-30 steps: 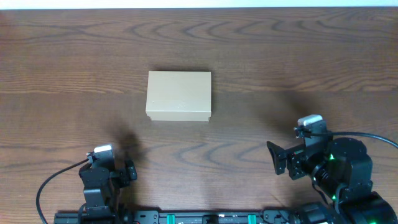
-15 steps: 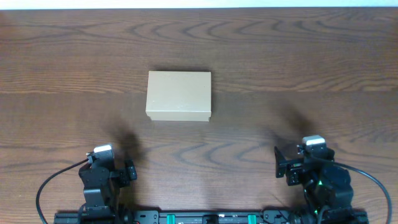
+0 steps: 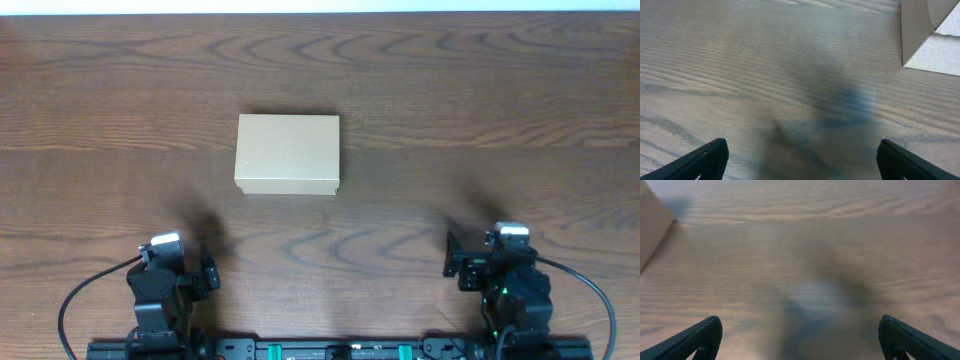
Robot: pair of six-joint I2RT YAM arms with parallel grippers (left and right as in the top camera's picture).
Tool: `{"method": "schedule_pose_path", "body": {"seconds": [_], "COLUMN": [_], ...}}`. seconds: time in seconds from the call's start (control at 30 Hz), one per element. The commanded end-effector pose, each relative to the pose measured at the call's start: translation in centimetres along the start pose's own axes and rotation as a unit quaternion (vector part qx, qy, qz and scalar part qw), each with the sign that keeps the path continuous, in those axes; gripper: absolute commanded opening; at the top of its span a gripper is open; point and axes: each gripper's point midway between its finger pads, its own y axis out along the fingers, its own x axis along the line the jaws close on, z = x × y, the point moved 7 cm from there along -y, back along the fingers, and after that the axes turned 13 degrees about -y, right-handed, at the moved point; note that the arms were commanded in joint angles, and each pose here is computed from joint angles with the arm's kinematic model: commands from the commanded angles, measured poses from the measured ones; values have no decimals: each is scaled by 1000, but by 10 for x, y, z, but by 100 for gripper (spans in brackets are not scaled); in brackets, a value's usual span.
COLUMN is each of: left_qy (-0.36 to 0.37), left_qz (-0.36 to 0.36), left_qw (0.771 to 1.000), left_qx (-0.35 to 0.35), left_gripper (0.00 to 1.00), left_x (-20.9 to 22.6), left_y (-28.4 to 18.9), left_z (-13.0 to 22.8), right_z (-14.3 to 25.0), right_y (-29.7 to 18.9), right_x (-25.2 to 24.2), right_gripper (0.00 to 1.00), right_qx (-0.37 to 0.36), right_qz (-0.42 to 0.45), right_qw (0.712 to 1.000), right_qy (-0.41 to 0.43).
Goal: Pack container
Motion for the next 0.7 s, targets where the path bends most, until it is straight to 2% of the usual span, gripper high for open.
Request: {"method": "schedule_pose_path", "body": {"seconds": [0.0,0.67], "left_qy": [11,11], "left_qz": [-10,-10], "left_qw": [1000,1000], "left_qx": [10,10], "left_gripper": [95,95], "left_x": [3,3], "left_y": [4,4], "left_z": [7,7], "right_z": [4,7], "right_y": [-1,-1], "right_x": [-4,-4], "right_gripper": [99,99], "right_qx": [9,19], "right_qz": [16,16], "right_qw": [1000,1000], "right_qy": [13,13]}}
